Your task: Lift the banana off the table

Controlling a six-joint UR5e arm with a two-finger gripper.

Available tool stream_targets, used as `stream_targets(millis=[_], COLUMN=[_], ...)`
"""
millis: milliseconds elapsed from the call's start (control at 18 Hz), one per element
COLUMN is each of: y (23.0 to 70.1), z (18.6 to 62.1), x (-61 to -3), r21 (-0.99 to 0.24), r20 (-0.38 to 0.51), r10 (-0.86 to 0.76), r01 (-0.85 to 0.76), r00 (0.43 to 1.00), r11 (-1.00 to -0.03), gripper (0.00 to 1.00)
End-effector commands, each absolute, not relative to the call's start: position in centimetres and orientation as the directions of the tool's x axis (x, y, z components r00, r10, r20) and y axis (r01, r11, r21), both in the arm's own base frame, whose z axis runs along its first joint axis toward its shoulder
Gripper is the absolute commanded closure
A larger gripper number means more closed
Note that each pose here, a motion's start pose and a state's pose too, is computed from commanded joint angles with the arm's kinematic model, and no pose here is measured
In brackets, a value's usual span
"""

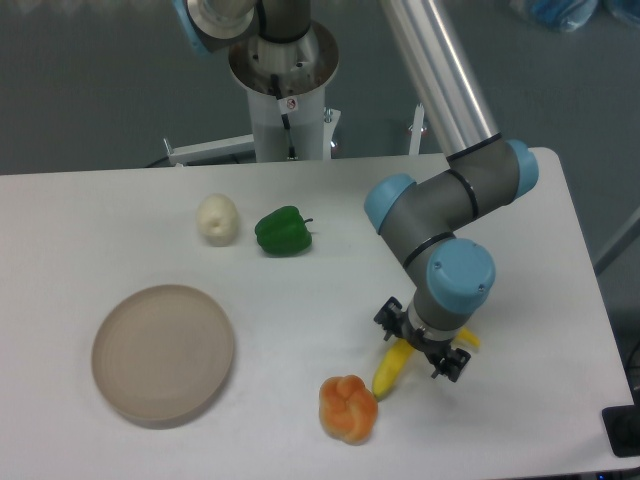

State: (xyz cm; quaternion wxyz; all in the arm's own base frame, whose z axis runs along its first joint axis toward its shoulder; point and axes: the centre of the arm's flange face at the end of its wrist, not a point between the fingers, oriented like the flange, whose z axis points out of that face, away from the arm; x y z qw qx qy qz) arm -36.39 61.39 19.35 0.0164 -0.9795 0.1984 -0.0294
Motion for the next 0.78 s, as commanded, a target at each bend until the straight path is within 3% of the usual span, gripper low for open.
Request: stream_targets(millis=[56,167,222,278,556,778], y=[61.5,61.5,61.5,61.5,61.4,61.6], z=[19.1,19.2,19.1,19.4,21.1,25.3], x=[-36.3,-36.4,-36.4,-36.6,-37.3,-39.1], r21=[-0.041,-0.04,-0.039,-0.039,-0.054,-0.078], r20=[0.053,0.051,0.051,0.046,0.022,-0.041], r10=[-0.389,-0.388,-0.388,-0.385,-0.379,-0.366], r01=[-0.388,-0.386,-0.386,-0.384,-0.377,-0.368], r00=[0.92,0.92,0.92,0.922,0.925,0.93], r11=[-0.921,-0.921,-0.922,-0.923,-0.924,-0.927], gripper=[0.07,0.49,0.75,0.93,0.97,0.96])
